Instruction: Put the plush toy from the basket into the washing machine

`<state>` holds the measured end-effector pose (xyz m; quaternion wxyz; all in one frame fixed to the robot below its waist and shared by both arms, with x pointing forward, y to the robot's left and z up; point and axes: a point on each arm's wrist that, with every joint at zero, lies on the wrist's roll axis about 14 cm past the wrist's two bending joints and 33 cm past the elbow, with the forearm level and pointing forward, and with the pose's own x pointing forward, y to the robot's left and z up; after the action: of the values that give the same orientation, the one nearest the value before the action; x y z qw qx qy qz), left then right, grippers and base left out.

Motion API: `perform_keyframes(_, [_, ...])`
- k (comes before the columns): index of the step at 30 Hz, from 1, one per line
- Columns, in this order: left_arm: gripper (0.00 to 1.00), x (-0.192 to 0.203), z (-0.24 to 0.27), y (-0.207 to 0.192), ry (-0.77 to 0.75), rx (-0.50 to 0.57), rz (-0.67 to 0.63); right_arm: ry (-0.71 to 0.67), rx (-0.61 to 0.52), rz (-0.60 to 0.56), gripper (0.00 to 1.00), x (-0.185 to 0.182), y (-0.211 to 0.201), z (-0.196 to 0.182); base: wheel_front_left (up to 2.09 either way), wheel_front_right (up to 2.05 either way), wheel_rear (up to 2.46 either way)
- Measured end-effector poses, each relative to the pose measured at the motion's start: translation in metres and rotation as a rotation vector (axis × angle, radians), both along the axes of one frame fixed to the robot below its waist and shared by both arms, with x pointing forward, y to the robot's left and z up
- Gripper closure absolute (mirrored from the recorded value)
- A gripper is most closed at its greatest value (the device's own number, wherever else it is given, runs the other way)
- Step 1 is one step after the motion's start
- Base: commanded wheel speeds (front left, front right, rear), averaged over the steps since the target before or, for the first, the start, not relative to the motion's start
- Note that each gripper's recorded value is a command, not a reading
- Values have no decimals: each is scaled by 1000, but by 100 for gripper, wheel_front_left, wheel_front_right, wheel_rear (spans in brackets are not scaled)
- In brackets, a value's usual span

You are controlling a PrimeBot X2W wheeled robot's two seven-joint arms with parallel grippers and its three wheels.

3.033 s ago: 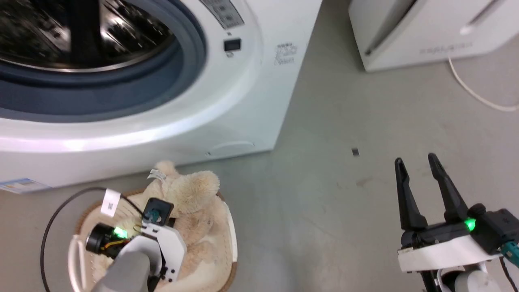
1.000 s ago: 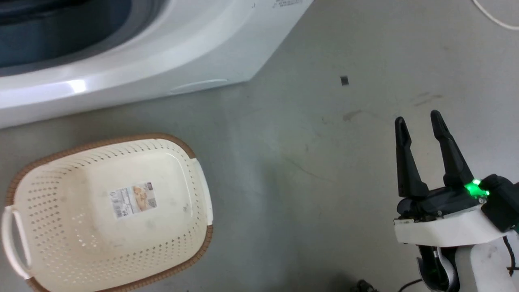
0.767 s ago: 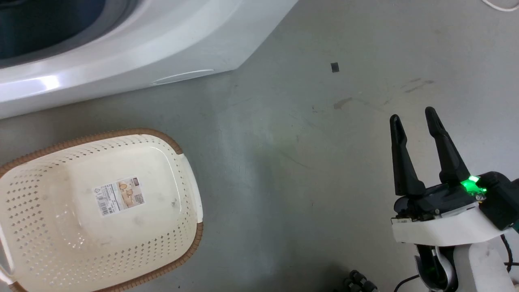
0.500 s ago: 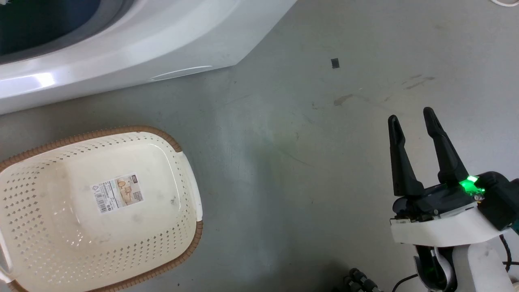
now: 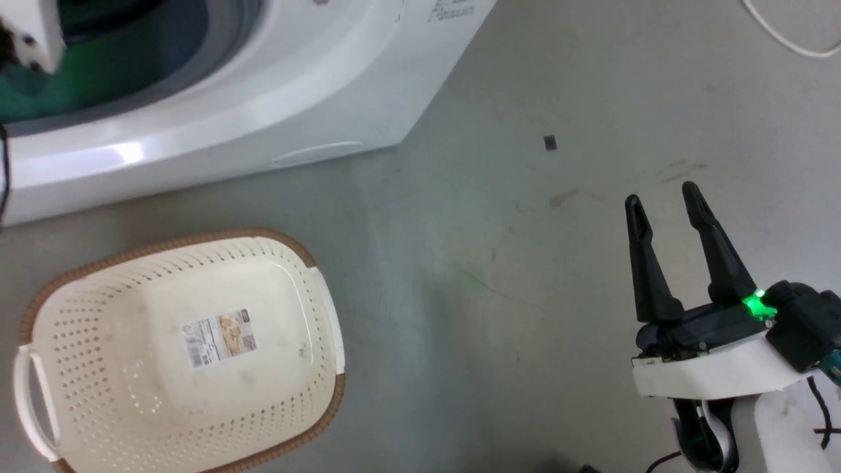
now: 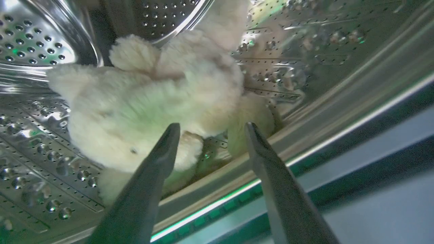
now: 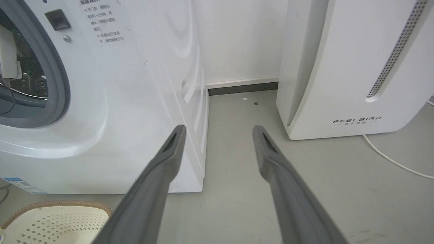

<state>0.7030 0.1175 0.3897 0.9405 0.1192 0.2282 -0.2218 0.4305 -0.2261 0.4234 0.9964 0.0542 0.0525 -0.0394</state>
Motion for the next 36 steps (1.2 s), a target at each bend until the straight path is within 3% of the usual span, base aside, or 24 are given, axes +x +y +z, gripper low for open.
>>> perform_keyframes(15, [0,-89,94,2,-289,-253,95,-175,-20,23,0,-28,9,73,0,0,0])
perform_keyframes(22, [0,-149,178,6,-520,-375,142,-259,-24,47,0,-46,19,103,0,0,0])
perform_keyframes(31, [0,-252,192,27,-634,-417,272,-331,-3,98,0,-65,37,127,0,0,0])
perform_keyframes(36, [0,-293,172,35,-609,-397,329,-345,-16,118,0,-73,44,131,0,0,0])
